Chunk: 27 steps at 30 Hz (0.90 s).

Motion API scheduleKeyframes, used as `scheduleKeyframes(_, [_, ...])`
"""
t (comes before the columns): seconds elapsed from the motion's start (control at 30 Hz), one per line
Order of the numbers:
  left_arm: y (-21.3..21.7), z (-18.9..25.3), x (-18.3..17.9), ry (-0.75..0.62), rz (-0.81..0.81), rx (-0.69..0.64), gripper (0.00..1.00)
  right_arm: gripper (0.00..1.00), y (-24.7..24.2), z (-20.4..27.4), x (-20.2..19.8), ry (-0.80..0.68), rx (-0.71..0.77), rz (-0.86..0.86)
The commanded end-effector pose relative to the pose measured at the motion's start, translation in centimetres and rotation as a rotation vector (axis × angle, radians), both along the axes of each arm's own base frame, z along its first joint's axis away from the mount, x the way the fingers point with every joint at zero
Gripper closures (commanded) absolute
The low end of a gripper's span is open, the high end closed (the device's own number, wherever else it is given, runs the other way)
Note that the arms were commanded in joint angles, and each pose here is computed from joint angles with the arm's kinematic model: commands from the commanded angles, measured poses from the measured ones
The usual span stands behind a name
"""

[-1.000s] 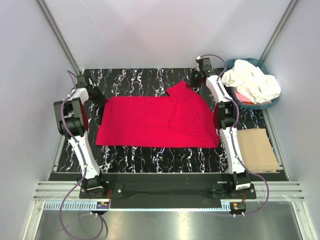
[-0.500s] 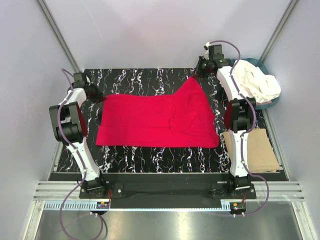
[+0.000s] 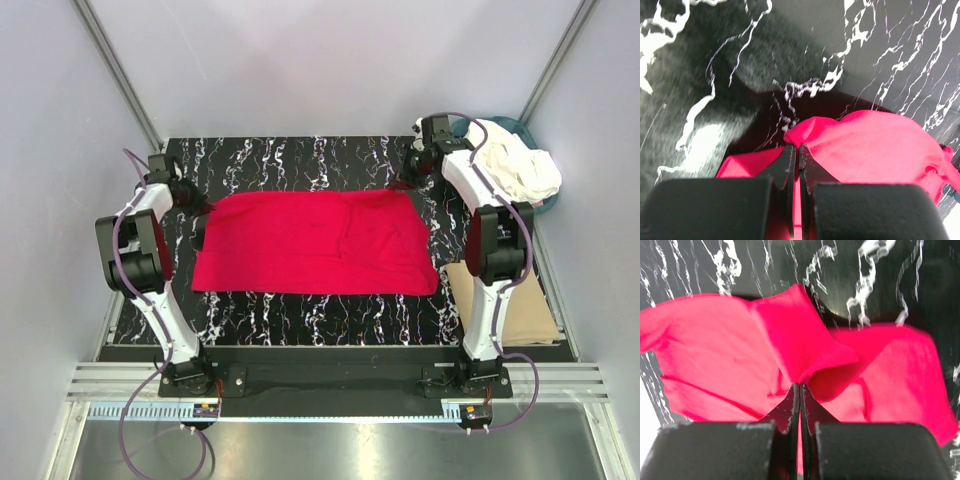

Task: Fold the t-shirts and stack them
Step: Fold the tshirt

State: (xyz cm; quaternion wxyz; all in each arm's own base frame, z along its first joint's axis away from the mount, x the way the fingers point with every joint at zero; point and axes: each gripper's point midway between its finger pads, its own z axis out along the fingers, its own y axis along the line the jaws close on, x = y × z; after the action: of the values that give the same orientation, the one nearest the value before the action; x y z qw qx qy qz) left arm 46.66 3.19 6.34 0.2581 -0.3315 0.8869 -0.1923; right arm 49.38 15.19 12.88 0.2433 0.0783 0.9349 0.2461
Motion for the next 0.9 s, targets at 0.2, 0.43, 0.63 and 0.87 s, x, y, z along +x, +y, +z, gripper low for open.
scheduleKeyframes(0.2, [0.8, 3.3, -1.8, -0.059, 0.006, 0.087, 1.00, 1.00, -1.9, 4.7, -3.8, -0.102, -0.005, -0.047])
scheduleKeyframes(0.43, [1.0, 3.3, -2.8, -0.038, 0.003, 0.109, 1.00, 1.00, -2.8, 3.3, -7.4, -0.057, -0.018, -0.046])
scheduleKeyframes(0.63, [1.3, 2.6, -4.2, -0.003, 0.014, 0.128, 1.00, 1.00, -3.7, 2.2, -9.7, -0.031, -0.032, -0.045])
scheduleKeyframes(0.87, [2.4, 1.1, -6.5, 0.058, 0.053, 0.151, 1.00, 1.00, -4.1, 0.8, -12.0, 0.008, -0.038, -0.043])
